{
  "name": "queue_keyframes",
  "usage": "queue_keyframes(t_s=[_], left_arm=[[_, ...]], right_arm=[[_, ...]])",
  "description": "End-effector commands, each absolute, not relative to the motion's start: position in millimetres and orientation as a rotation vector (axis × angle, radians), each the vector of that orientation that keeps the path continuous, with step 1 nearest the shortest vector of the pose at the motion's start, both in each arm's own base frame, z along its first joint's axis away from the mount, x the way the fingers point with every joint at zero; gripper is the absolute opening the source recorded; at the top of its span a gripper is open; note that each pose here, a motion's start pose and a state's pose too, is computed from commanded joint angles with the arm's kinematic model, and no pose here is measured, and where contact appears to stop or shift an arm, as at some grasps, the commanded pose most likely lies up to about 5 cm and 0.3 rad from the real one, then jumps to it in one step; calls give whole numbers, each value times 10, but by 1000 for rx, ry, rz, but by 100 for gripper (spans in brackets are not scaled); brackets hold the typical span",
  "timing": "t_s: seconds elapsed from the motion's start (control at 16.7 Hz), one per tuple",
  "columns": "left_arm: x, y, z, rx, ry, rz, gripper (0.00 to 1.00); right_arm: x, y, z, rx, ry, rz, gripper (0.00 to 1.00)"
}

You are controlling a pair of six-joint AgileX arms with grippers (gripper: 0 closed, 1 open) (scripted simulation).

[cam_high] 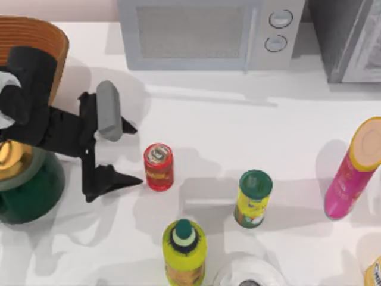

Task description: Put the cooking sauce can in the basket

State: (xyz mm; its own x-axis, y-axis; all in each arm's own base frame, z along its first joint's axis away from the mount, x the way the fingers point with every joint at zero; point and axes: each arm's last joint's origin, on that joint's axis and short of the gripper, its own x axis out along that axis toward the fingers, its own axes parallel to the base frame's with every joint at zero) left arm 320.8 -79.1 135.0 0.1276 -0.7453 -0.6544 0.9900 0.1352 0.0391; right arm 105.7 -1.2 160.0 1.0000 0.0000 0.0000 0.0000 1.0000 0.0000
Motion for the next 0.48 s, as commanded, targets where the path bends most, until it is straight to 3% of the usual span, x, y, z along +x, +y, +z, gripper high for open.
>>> queue_keyframes(t_s=[0.48], left_arm=[[3218,-809,1268,519,565,-1378,100]], right_arm=[[1057,-12,1600,0,0,0,100]])
